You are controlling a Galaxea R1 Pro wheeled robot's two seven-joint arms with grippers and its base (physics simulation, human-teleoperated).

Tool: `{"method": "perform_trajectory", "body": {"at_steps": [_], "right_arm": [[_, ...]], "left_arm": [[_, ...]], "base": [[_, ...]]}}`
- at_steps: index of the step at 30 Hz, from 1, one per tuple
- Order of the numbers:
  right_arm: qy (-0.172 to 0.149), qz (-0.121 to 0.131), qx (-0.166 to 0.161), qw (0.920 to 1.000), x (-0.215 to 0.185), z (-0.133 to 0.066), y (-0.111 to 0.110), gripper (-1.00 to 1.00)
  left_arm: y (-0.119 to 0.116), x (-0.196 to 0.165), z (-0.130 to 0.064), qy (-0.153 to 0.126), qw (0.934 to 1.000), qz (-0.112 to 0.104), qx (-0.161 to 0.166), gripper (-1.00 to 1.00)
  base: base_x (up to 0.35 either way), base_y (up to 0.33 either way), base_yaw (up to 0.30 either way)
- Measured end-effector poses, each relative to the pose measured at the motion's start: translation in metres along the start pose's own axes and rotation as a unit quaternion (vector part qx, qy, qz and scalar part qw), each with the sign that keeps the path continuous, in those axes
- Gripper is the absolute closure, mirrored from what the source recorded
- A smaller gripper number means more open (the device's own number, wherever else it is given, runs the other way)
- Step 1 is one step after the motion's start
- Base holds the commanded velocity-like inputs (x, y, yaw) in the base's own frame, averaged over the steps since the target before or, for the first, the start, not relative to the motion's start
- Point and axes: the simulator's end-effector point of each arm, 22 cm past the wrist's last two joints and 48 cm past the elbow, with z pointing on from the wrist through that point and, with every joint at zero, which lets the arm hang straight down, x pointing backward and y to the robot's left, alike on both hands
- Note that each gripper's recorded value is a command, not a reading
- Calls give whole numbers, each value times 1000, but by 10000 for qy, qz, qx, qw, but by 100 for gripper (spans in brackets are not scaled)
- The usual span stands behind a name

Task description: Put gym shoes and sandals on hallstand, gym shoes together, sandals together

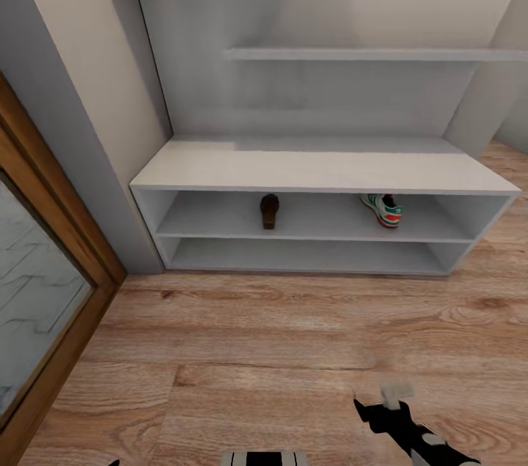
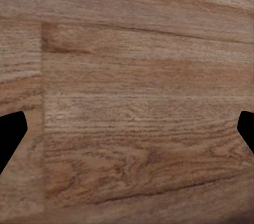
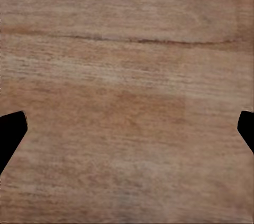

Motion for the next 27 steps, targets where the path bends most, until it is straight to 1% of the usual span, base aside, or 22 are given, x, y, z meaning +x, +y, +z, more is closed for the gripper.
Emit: {"method": "perform_trajectory", "body": {"at_steps": [2, 3, 10, 11, 14, 15, 27], "right_arm": [[12, -6, -15, 10000, 8, -3, 1, -100], [36, -16, -47, 10000, 20, -6, 5, -100], [72, 3, -58, 10000, 31, -10, 7, -100], [40, -3, -58, 10000, 33, -11, 7, -100], [-60, -25, -58, 10000, 31, -12, 8, -100], [-154, -49, -45, 9999, 29, -13, 8, -100], [-191, -26, 4, 9998, 27, -13, 5, -100]], "left_arm": [[-2, 1, 1, 2, 10000, -10, 11, -100], [-8, 2, 4, -12, 10000, -48, 40, -100], [-10, 3, 4, -11, 10000, -64, 48, -100], [-11, 3, 5, -10, 10000, -65, 50, -100], [-10, 3, 4, -9, 10000, -66, 44, -100], [-8, 2, 4, -22, 10000, -69, 28, -100], [-7, 1, 3, -27, 10000, -62, 20, -100]], "base": [[0, 0, 0], [0, 0, 0], [0, 0, 0], [0, 0, 0], [0, 0, 0], [0, 0, 0], [0, 0, 0]]}}
